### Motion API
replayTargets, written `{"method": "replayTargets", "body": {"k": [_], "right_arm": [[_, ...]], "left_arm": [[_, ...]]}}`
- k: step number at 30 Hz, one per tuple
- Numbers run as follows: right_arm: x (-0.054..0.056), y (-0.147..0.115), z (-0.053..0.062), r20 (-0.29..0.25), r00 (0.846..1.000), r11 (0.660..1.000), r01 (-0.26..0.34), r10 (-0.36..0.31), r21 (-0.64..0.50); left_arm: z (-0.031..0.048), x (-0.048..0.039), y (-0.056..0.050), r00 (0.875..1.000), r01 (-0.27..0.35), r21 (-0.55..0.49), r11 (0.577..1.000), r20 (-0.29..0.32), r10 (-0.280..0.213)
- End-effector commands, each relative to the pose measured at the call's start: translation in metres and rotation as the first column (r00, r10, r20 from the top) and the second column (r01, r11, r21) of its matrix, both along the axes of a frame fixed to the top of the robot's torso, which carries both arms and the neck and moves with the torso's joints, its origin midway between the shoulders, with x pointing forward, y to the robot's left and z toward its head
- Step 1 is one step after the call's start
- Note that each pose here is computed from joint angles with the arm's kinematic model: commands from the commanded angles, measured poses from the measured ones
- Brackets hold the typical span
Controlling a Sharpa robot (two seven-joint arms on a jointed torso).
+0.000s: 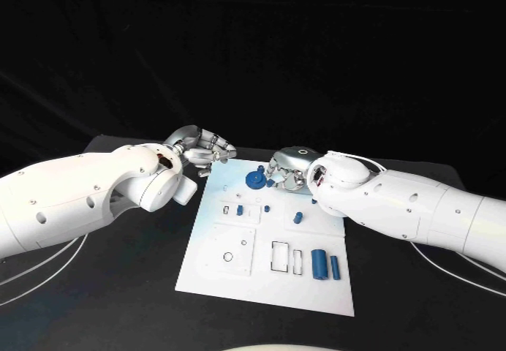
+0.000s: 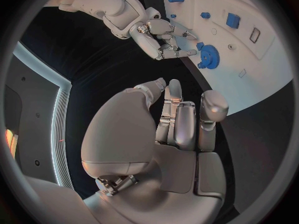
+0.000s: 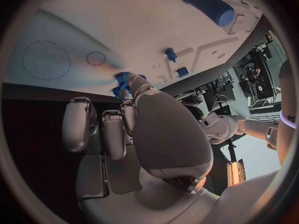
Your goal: Assemble the parts on the task board
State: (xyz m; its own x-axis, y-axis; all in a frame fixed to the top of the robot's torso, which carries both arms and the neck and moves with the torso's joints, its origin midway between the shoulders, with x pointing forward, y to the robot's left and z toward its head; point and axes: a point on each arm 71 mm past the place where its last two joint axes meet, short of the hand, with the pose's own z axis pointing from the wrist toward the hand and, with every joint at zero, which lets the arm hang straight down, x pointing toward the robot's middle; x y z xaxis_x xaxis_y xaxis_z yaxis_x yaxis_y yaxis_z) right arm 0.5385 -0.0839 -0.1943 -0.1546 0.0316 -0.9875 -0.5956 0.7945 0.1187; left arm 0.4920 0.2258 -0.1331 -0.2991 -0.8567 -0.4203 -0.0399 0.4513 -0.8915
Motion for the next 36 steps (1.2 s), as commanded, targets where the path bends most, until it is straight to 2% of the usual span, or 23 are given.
{"method": "replayTargets", "body": {"k": [1, 22, 36], "right_arm": [[-0.0002, 0.0009, -0.0028, -0.005, 1.000, 0.999, -0.010, 0.010, -0.031], [-0.0002, 0.0011, -0.0102, -0.041, 0.999, 0.998, -0.006, 0.004, -0.067], [-0.0021, -0.0020, -0.0061, 0.007, 1.000, 1.000, 0.011, -0.011, -0.024]], "left_arm": [[0.0016, -0.0006, -0.0014, 1.000, 0.003, -0.014, 1.000, 0.011, -0.003], [0.0011, -0.0008, -0.0002, 1.000, 0.001, -0.011, 1.000, 0.002, -0.001], [0.0003, 0.0004, 0.0014, 1.000, -0.004, -0.007, 1.000, -0.004, 0.004]]}}
